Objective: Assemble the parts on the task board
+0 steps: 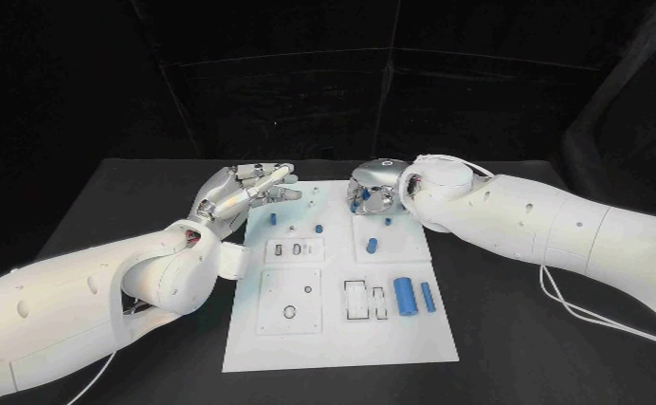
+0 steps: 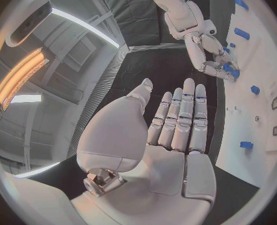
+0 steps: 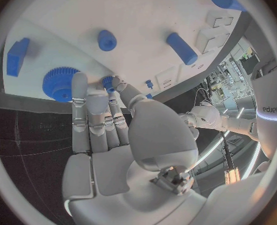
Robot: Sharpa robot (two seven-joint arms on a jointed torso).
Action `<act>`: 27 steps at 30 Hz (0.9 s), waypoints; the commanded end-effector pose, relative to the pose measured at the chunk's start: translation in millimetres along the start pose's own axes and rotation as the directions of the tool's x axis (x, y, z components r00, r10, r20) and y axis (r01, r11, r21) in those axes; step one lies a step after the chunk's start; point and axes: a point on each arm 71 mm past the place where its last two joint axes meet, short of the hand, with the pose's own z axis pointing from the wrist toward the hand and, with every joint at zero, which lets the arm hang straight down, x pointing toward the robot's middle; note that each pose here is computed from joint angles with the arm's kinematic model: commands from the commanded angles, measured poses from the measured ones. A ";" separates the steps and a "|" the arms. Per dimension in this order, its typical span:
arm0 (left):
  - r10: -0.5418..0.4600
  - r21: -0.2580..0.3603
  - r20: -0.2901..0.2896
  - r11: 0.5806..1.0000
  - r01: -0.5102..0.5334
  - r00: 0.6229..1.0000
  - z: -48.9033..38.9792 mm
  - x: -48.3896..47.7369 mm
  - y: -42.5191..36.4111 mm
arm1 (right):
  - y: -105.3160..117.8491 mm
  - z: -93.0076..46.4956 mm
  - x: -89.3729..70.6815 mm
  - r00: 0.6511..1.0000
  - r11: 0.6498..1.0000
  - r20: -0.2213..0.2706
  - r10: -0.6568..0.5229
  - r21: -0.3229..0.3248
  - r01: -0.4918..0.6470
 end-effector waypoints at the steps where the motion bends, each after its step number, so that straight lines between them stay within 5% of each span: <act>1: -0.002 0.007 -0.016 1.000 0.002 1.000 0.7 1.3 -1.5 | 0.5 0.5 -0.5 1.000 1.000 -0.012 -0.007 -0.006 0.007; 6: -0.002 0.007 -0.017 1.000 0.002 1.000 0.9 1.4 -1.6 | 0.7 0.5 -2.1 1.000 1.000 0.009 -0.011 0.000 0.011; 19: 0.000 0.004 -0.013 1.000 0.000 1.000 0.8 -0.6 -2.1 | 10.2 -7.2 -20.8 0.966 0.998 0.254 0.050 -0.039 -0.042; 27: 0.002 0.005 -0.012 1.000 -0.001 1.000 1.3 -0.9 -2.7 | 13.6 -0.9 -21.8 0.961 0.997 0.263 0.080 -0.016 -0.079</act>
